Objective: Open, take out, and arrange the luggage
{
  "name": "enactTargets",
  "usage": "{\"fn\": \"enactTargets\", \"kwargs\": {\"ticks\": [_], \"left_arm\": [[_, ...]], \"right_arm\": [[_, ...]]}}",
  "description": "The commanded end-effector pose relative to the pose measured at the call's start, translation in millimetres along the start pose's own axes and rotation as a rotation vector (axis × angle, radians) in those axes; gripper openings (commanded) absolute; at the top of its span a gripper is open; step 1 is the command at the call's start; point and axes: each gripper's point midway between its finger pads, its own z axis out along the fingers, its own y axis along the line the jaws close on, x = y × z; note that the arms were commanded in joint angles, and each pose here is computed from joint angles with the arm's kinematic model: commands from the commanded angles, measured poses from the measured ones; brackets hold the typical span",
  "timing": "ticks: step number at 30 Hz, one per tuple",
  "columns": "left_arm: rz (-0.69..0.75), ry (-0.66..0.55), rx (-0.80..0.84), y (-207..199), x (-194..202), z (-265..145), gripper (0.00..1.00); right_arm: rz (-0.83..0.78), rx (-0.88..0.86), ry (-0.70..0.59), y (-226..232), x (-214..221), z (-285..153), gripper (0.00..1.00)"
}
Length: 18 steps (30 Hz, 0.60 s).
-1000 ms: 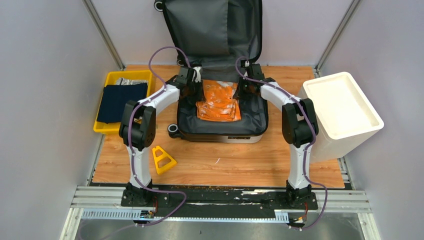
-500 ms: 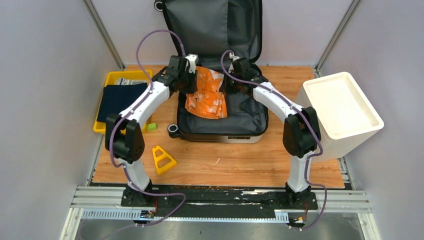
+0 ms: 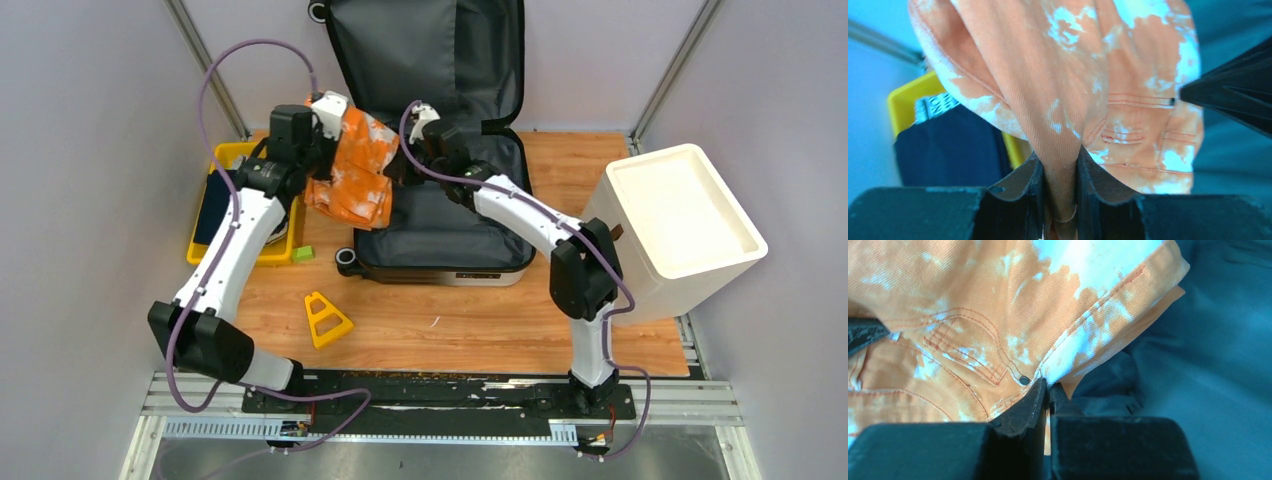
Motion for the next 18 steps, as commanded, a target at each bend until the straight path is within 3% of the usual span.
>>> {"fn": "enactTargets", "kwargs": {"ticks": [1, 5, 10, 18], "left_arm": [[0.019, -0.073, -0.118, 62, -5, -28, 0.0], [-0.004, -0.051, -0.15, 85, 10, -30, 0.0], [-0.028, -0.005, -0.19, 107, 28, -18, 0.0], [-0.099, 0.009, -0.348, 186, 54, -7, 0.0]], "right_arm": [[-0.054, -0.194, -0.116, 63, -23, 17, 0.0], [-0.075, -0.204, -0.133, 67, -12, 36, 0.01], [-0.078, -0.202, -0.11, 64, -2, 55, 0.11], [-0.205, -0.118, -0.09, 44, -3, 30, 0.64]]}}
